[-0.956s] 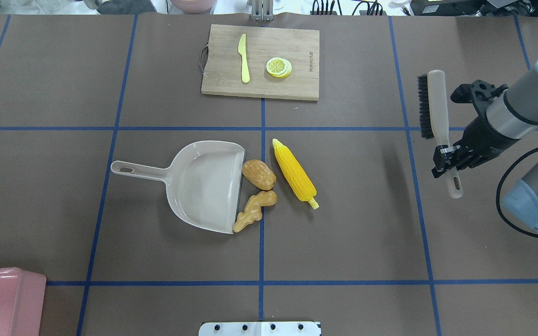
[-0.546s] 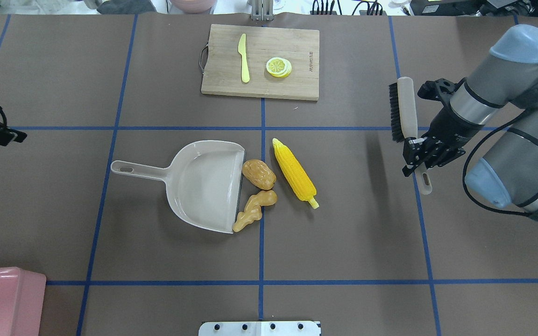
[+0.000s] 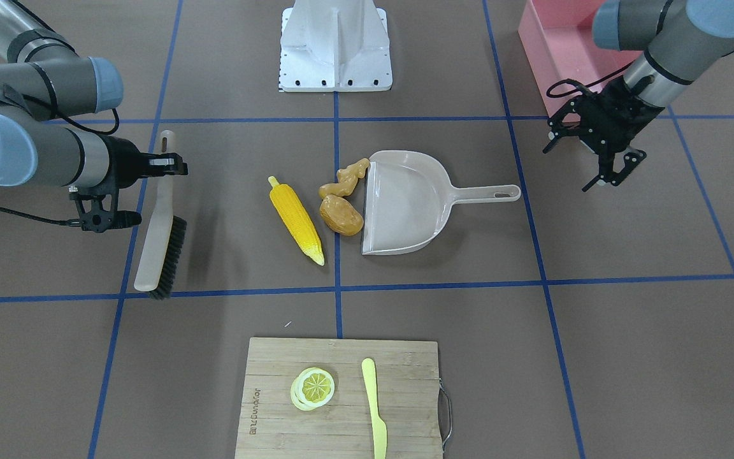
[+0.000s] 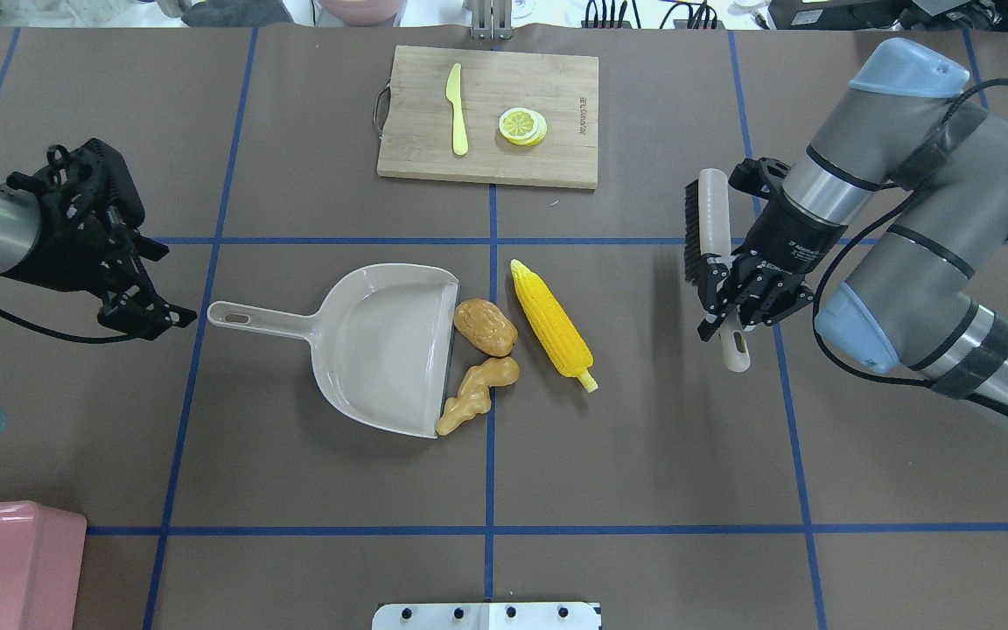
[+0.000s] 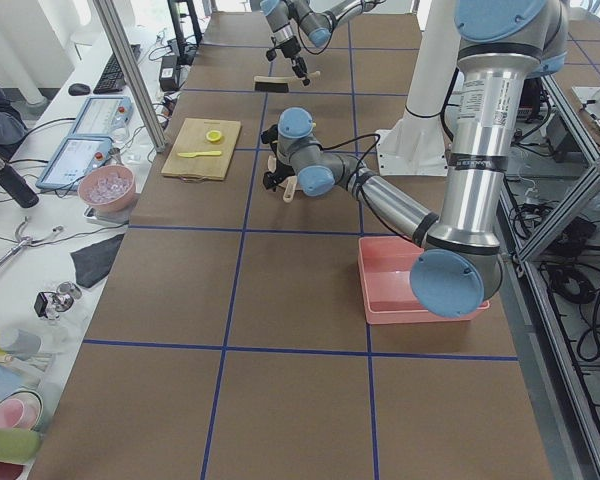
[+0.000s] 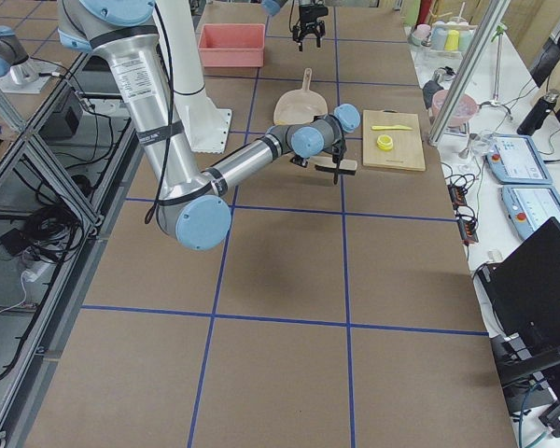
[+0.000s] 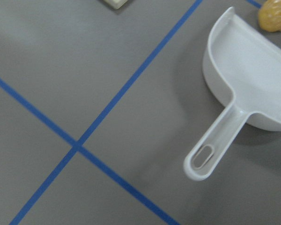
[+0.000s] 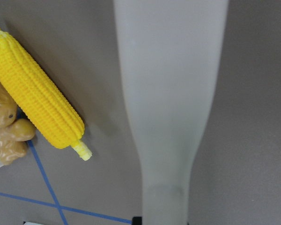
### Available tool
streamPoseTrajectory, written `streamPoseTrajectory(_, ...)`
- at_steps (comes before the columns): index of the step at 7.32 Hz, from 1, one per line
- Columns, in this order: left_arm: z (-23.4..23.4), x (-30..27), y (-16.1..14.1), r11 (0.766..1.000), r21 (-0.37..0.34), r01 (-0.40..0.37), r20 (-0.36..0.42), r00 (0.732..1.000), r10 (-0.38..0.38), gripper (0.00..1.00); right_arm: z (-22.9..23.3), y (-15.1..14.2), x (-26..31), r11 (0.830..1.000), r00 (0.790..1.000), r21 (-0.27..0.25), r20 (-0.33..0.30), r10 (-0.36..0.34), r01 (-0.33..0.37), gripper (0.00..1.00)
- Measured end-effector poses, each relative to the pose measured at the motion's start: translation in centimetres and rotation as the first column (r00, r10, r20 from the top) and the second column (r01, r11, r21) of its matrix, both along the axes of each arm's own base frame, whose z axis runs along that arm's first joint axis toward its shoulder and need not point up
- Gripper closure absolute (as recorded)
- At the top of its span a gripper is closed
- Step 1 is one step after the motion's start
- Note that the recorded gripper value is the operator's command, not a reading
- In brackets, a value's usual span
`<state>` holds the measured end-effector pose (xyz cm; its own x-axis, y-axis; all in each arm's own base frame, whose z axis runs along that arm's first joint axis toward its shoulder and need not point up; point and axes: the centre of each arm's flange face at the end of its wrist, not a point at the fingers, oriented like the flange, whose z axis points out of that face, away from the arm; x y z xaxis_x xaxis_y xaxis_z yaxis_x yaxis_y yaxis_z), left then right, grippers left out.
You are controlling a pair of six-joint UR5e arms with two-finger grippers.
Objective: Sweep and dump trash into bin
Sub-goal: 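Grasp the dustpan handle with the left gripper while the right nears the corn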
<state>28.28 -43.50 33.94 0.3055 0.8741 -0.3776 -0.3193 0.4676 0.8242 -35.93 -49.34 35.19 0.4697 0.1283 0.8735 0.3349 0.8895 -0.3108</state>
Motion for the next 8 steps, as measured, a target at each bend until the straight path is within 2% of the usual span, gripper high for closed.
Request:
streamPoseTrajectory(2, -1.6, 2.1, 1.2, 0.993, 0.087, -0.078, -0.008, 0.997, 0.079, 0.02, -1.6, 0.5, -1.8, 1.000, 1.000, 0.015, 0.005, -0.020, 0.020, 1.00)
streamPoseTrajectory(4, -1.9, 3.3, 1.0, 0.963, 0.219, -0.160, 0.033, 0.987, 0.157, 0.02, -2.0, 2.9, -5.1, 0.996, 0.997, 0.041, -0.008, -0.074, 0.074, 1.00)
streamPoseTrajectory(6, -1.4, 4.8, 0.2, 0.934, 0.283, -0.216, 0.074, 0.976, 0.203, 0.02, -1.4, 5.2, -7.8, 0.992, 0.992, 0.050, -0.033, -0.118, 0.120, 1.00)
streamPoseTrajectory(8, 0.5, 6.0, -0.7, 0.908, 0.323, -0.266, 0.121, 0.963, 0.239, 0.03, -1.5, 6.1, -10.1, 0.988, 0.989, 0.064, -0.054, -0.140, 0.143, 1.00)
